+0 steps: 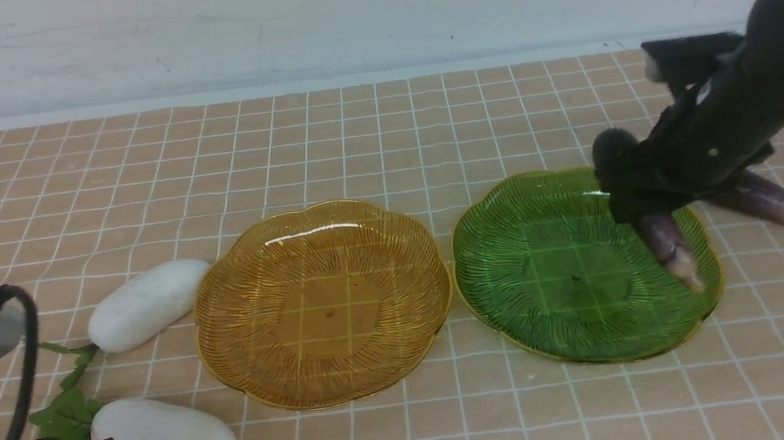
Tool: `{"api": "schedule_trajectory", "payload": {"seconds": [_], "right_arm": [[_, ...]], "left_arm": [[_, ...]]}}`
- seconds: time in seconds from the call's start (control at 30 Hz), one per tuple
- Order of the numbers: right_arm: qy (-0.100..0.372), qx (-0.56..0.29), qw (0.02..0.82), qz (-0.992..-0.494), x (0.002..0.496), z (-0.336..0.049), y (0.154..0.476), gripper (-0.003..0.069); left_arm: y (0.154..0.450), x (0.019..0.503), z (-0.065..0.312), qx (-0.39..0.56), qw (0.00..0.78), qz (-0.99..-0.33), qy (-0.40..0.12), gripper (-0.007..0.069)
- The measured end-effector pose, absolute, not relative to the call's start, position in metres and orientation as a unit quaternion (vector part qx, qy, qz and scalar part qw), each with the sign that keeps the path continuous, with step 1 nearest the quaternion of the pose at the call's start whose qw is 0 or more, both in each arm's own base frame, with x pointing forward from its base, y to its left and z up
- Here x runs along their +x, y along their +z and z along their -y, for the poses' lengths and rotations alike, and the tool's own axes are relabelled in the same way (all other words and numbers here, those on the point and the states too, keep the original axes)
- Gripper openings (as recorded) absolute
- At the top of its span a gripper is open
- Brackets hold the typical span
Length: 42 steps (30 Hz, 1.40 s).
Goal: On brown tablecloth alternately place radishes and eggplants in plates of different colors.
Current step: 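Put the eggplants into the green plate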
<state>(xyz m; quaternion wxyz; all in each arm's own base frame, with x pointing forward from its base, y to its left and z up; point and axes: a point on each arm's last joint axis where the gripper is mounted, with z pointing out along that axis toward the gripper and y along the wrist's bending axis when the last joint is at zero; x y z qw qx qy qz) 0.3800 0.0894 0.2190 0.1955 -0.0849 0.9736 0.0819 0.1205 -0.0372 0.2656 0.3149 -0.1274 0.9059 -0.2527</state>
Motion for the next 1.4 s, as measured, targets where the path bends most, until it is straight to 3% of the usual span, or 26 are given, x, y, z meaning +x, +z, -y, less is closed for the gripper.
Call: {"api": "schedule_trajectory", "payload": {"seconds": [0.17,0.33,0.5,0.7,0.93,1.03,1.07,1.17,1.23,1.3,1.33,1.4], "right_arm": [[0.075,-0.086,0.177,-0.978,0.386,-0.089,0.197,0.0547],[0.05,-0.08,0.206,-0.974,0.4,-0.068,0.211,0.0637],[-0.011,-0.078,0.234,-0.969,0.422,-0.024,0.221,0.0568],[-0.095,-0.127,0.187,-0.969,0.44,0.005,0.178,0.0533],[-0.121,-0.158,0.165,-0.966,0.447,0.009,0.148,0.0523],[-0.123,-0.161,0.161,-0.966,0.448,0.01,0.147,0.0421],[-0.122,-0.155,0.151,-0.969,0.448,0.01,0.151,0.0353],[-0.11,-0.129,0.116,-0.979,0.448,0.01,0.169,0.035],[-0.076,-0.099,0.087,-0.988,0.445,0.004,0.192,0.035],[-0.013,-0.057,0.109,-0.992,0.441,-0.006,0.221,0.035],[0.047,-0.03,0.122,-0.991,0.437,-0.016,0.236,0.035],[0.118,-0.011,0.127,-0.985,0.434,-0.034,0.247,0.035]], "left_arm": [[0.262,0.124,0.037,-0.13,0.303,-0.911,-0.249,0.0054],[0.262,0.125,0.037,-0.129,0.303,-0.911,-0.249,0.0118],[0.262,0.125,0.037,-0.127,0.303,-0.911,-0.248,0.0164],[0.262,0.125,0.037,-0.127,0.303,-0.911,-0.248,0.019],[0.262,0.125,0.037,-0.128,0.304,-0.911,-0.248,0.019],[0.262,0.125,0.037,-0.128,0.304,-0.911,-0.248,0.019],[0.262,0.125,0.037,-0.128,0.304,-0.911,-0.248,0.019],[0.262,0.125,0.037,-0.127,0.304,-0.911,-0.248,0.019],[0.261,0.125,0.036,-0.124,0.305,-0.913,-0.241,0.0195],[0.261,0.125,0.035,-0.117,0.307,-0.916,-0.229,0.0203],[0.26,0.125,0.034,-0.116,0.307,-0.918,-0.224,0.0211],[0.26,0.125,0.033,-0.118,0.307,-0.92,-0.215,0.0239]]}}
